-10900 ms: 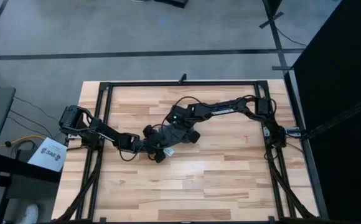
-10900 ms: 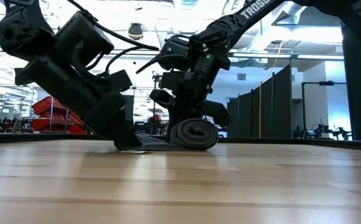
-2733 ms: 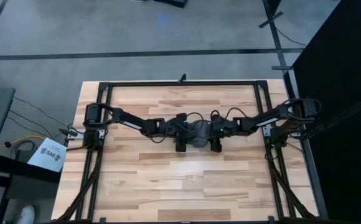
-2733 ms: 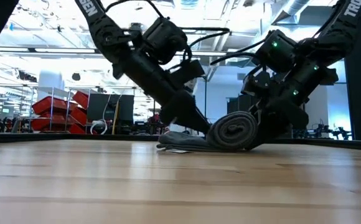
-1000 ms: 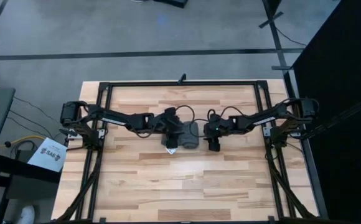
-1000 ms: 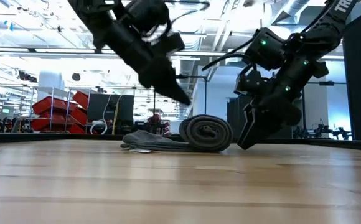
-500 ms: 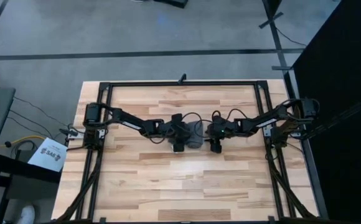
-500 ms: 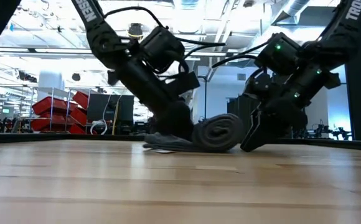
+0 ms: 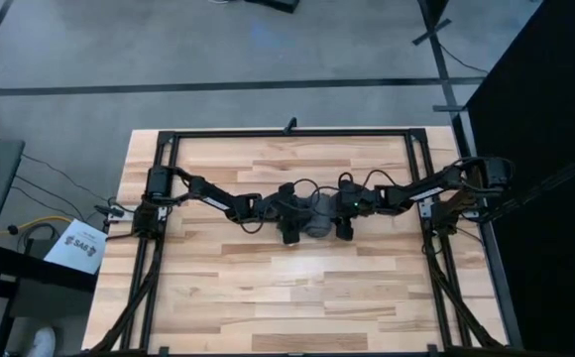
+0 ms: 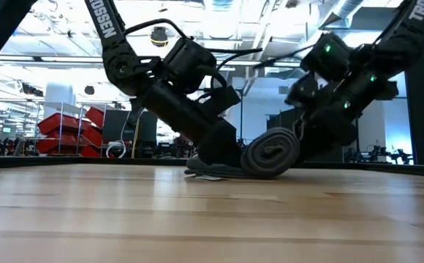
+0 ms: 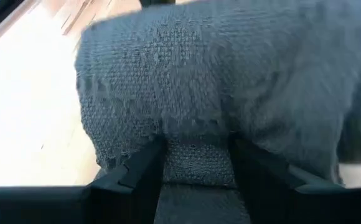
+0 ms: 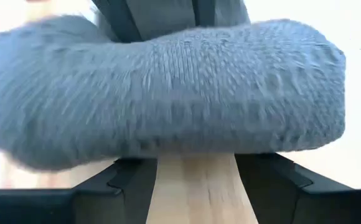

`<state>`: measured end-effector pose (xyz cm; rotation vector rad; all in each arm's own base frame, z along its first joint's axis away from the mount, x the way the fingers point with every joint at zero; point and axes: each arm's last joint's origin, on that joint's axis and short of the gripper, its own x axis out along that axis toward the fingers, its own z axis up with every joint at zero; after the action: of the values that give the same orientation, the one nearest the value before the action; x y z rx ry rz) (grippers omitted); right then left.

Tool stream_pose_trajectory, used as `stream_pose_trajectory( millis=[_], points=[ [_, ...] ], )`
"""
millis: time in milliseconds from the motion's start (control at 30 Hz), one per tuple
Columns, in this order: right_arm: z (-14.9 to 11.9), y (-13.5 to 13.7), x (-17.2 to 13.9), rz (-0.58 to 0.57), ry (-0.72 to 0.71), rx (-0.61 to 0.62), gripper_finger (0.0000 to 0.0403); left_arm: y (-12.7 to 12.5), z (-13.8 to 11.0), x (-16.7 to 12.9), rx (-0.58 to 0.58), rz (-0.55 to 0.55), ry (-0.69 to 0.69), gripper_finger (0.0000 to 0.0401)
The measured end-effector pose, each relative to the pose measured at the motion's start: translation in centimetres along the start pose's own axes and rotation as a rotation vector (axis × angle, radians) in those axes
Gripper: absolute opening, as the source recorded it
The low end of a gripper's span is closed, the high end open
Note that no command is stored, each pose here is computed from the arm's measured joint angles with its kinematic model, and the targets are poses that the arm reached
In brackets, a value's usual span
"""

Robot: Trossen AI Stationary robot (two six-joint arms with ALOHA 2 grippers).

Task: Roll towel
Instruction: Roll the gray towel

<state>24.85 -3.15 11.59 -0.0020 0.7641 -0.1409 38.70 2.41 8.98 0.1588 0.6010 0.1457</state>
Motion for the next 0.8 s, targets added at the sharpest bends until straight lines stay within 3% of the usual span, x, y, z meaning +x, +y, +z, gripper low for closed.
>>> stream_pose_trajectory(
  millis=[333, 800],
  points=[
    [0.9, 0.3, -1.5, 0.015, -0.045, -0.029, 0.0203, 0.5, 3.4, -0.2, 0.052, -0.003, -0.007, 0.0173],
    [0.8, 0.3, -1.5, 0.020, -0.025, -0.027, 0.0203, 0.9, 6.2, -0.4, 0.125, -0.039, 0.222, 0.0173]
  ],
)
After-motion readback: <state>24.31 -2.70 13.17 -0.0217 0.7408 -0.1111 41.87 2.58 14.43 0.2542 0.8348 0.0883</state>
